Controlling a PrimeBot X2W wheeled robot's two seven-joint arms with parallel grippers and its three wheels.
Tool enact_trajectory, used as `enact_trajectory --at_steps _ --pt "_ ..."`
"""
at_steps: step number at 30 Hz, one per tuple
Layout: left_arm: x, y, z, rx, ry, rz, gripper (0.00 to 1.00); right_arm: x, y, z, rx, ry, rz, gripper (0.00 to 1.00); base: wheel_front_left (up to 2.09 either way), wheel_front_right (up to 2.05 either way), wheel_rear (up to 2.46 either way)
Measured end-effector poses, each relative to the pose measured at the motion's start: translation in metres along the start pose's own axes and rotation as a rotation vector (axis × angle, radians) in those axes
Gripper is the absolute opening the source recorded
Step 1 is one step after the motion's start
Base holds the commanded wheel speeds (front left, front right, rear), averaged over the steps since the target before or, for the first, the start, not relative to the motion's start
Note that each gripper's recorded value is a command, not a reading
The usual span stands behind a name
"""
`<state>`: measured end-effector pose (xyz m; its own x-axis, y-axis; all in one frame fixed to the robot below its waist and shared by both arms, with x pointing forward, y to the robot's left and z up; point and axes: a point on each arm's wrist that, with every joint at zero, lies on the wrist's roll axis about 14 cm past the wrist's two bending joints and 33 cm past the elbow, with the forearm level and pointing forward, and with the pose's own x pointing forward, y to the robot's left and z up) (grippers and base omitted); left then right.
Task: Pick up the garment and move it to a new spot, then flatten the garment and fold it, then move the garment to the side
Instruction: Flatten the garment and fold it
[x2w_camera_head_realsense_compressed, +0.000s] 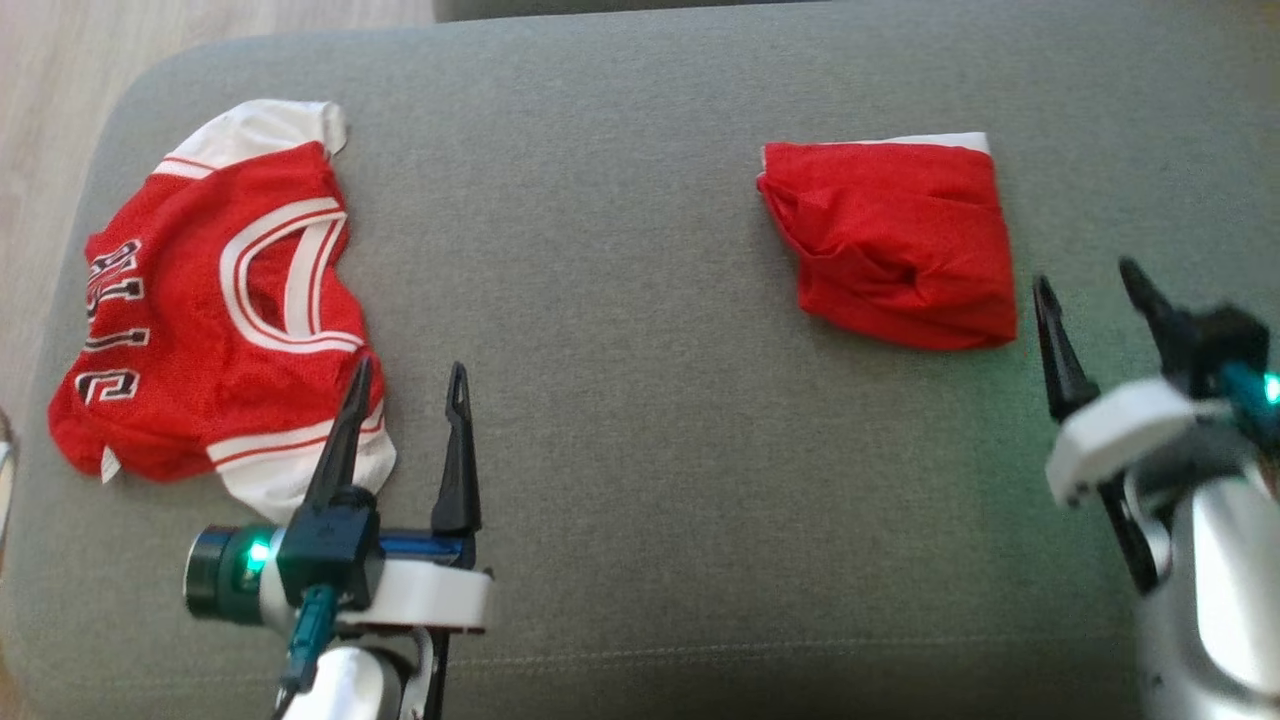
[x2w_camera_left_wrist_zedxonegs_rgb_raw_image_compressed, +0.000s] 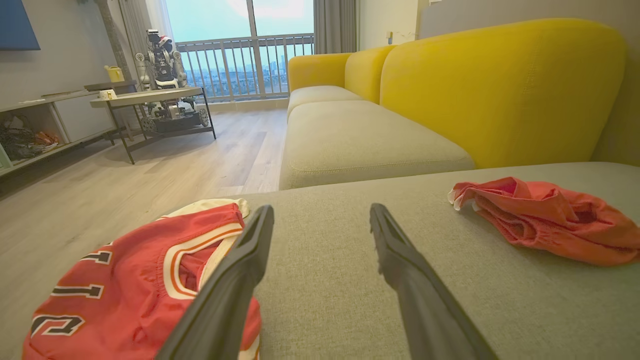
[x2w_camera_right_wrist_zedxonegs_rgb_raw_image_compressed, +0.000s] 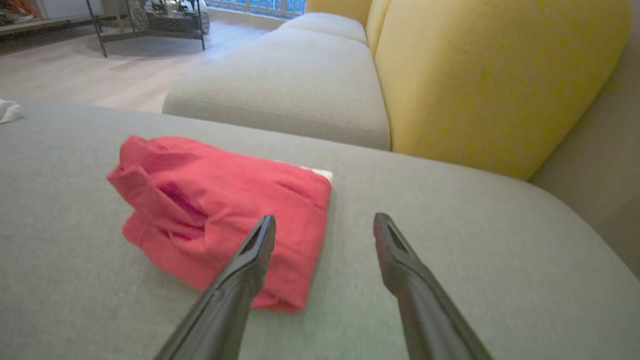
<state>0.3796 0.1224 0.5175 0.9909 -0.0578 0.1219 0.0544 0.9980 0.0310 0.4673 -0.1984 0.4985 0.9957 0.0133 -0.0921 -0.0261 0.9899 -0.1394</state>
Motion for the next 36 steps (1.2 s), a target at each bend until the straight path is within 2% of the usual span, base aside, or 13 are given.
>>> enact_trajectory --at_steps 6,7,8,9,13,17,22,27,33,36 --pt "-0.006 -0.004 -0.004 0.001 0.015 -0.017 1.00 -0.033 -0.015 -0.031 0.040 0.069 -0.046 1.00 0.00 0.00 0.00" --pt "-0.006 -0.004 -0.004 -0.001 0.014 -0.018 1.00 -0.035 -0.013 -0.033 0.043 0.074 -0.040 0.81 0.00 0.00 0.00" --pt "-0.006 -0.004 -0.003 -0.002 0.013 -0.018 1.00 -0.035 -0.010 -0.033 0.046 0.073 -0.031 0.29 0.00 0.00 0.00" --pt "-0.008 -0.002 -0.004 -0.006 0.016 -0.016 1.00 -0.031 0.000 -0.029 0.046 0.063 -0.005 0.00 0.00 0.00 0.00" --pt "-0.011 0.002 -0.006 -0.003 0.026 -0.004 1.00 -0.009 0.025 -0.020 0.043 0.046 0.065 0.00 0.00 0.00 0.00" --pt "-0.017 0.004 -0.012 -0.003 0.051 -0.001 1.00 0.038 0.053 0.004 -0.022 0.014 0.147 0.00 0.00 0.00 0.00" --pt "-0.021 0.010 -0.019 -0.001 0.078 0.017 1.00 0.064 0.074 -0.017 -0.108 0.099 0.215 0.00 0.00 0.00 0.00" --pt "-0.025 0.016 -0.024 0.002 0.096 0.043 1.00 0.057 0.113 -0.053 -0.137 0.175 0.329 0.00 0.00 0.00 0.00" --pt "-0.022 0.013 -0.021 0.001 0.085 0.030 1.00 0.034 0.149 -0.071 -0.150 0.191 0.448 0.00 0.00 0.00 0.00" --pt "-0.019 0.010 -0.017 0.000 0.069 0.022 1.00 0.022 0.168 -0.070 -0.104 0.186 0.509 0.00 0.00 0.00 0.00"
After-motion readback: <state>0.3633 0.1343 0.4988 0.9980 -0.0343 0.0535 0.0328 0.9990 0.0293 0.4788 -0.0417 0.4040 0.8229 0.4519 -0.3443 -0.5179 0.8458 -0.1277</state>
